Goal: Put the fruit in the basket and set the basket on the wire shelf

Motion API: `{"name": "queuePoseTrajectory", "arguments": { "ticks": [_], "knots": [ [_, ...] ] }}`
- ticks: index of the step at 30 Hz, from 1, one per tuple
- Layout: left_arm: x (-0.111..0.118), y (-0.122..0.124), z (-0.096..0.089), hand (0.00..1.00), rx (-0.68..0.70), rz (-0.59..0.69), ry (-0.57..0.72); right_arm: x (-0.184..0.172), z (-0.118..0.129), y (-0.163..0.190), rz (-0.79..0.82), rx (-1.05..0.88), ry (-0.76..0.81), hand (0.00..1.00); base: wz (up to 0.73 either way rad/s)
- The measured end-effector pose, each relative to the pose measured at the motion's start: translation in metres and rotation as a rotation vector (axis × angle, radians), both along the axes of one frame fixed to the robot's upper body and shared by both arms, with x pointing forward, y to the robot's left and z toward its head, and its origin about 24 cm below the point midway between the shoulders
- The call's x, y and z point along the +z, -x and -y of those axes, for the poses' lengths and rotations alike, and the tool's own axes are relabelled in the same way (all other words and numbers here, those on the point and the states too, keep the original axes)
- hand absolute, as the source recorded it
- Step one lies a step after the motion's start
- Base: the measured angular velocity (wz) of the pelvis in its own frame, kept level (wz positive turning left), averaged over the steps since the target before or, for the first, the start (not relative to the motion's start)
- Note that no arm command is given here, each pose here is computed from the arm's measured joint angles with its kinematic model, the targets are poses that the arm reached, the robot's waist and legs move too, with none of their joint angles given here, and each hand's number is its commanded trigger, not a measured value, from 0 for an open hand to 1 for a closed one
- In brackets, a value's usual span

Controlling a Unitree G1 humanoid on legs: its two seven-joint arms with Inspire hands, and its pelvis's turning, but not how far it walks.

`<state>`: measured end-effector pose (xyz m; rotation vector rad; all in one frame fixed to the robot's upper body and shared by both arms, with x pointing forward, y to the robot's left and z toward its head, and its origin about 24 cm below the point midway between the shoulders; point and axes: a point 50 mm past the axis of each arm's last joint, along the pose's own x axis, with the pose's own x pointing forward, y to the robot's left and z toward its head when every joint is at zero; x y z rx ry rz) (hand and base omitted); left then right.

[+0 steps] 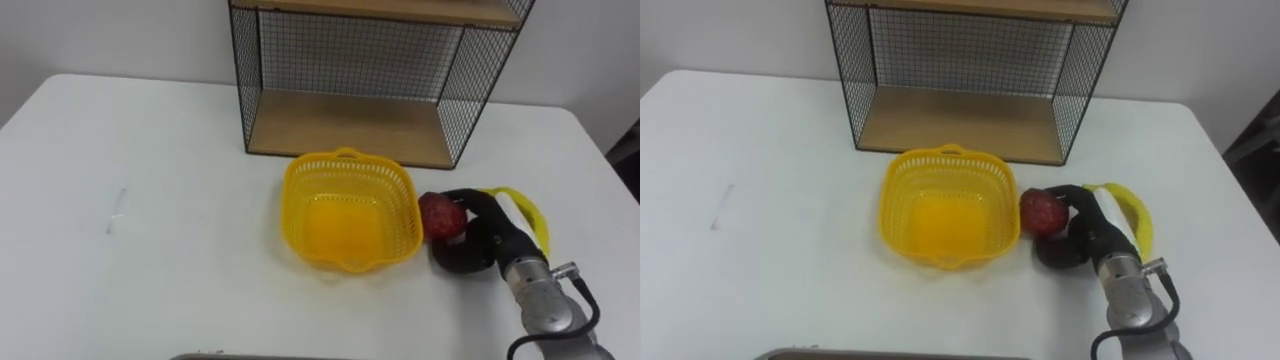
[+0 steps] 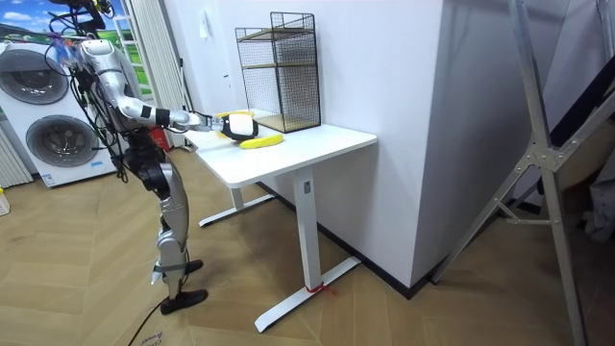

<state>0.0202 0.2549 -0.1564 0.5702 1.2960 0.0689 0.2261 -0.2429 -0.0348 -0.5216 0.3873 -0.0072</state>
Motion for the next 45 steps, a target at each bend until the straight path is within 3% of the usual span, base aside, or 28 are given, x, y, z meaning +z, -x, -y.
{"name": "queuePoseTrajectory", "arguments": {
  "ticks": [15,23,34,45],
  "knots": [
    [0.000,0.008,-0.003,0.00,0.027,-0.017,-0.020,-0.008,0.007,0.013,0.031,-0.142,-0.194,1.00,0.00],
    [0.000,0.008,-0.002,0.00,0.024,-0.016,-0.017,-0.006,0.008,0.013,0.046,-0.164,-0.200,1.00,-0.01],
    [0.000,0.004,0.001,0.00,0.023,0.002,-0.011,0.048,-0.009,-0.009,0.284,-0.071,-0.230,1.00,-0.03],
    [-0.001,0.006,0.002,0.00,0.015,0.000,-0.021,0.081,-0.025,-0.015,0.403,0.059,-0.180,1.00,0.00]
  ]
}}
